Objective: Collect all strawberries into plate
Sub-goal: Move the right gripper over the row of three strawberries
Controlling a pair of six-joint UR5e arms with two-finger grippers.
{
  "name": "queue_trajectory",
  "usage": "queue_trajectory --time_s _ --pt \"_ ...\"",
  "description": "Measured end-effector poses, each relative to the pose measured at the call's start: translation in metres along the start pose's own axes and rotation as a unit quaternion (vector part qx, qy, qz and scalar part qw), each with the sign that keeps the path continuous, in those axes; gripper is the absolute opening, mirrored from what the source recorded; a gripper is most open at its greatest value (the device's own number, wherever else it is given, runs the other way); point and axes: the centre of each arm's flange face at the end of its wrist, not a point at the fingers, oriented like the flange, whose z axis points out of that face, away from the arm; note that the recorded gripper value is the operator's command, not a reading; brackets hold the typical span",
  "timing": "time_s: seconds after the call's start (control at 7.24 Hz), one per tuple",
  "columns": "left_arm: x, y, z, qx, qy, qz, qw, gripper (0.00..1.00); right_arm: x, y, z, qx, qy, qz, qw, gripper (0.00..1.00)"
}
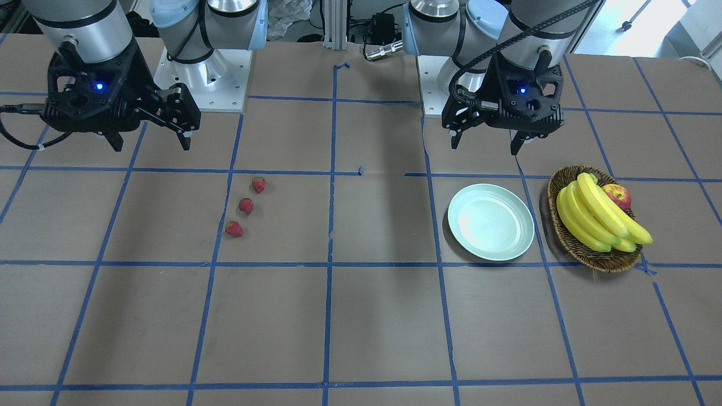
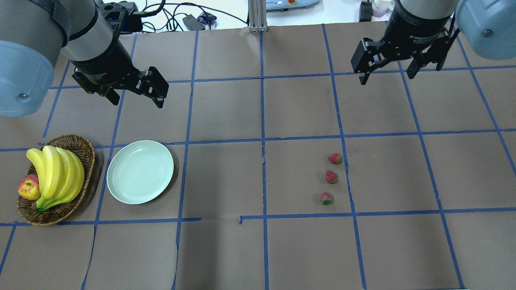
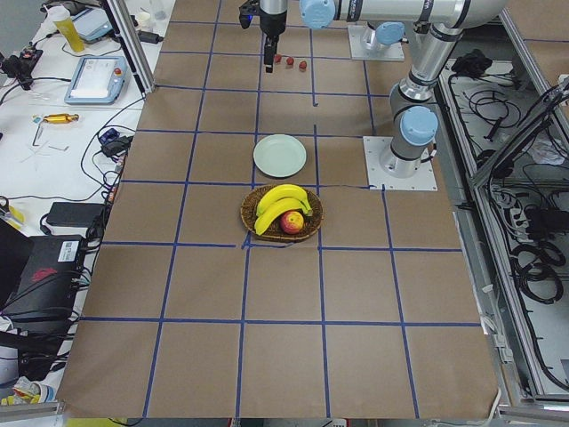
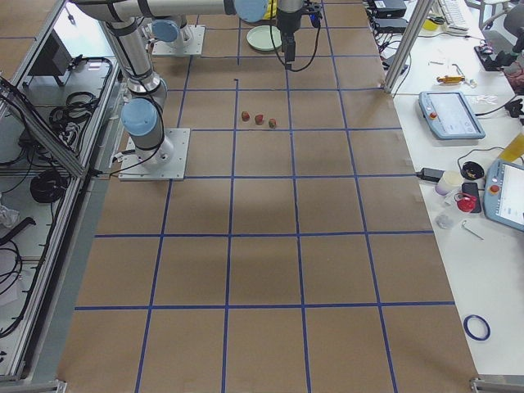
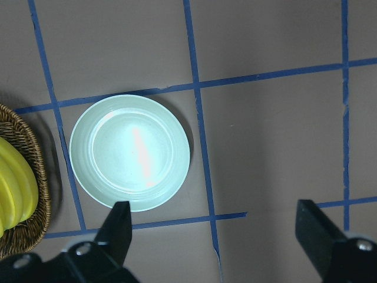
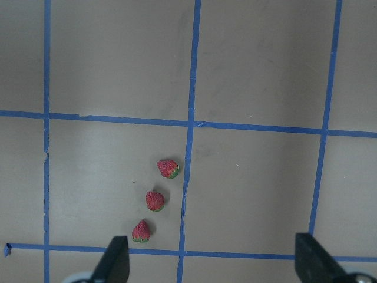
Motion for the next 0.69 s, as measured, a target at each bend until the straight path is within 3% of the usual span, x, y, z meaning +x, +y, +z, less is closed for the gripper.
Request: queue_trajectory --time_s 0.69 --pt "0.0053 -0.0031 -0.0022 0.007 0.030 -0.017 0.9994 1.00 -0.0006 0.0008 0.0004 0.000 -0.001 -0.001 1.0000 1.00"
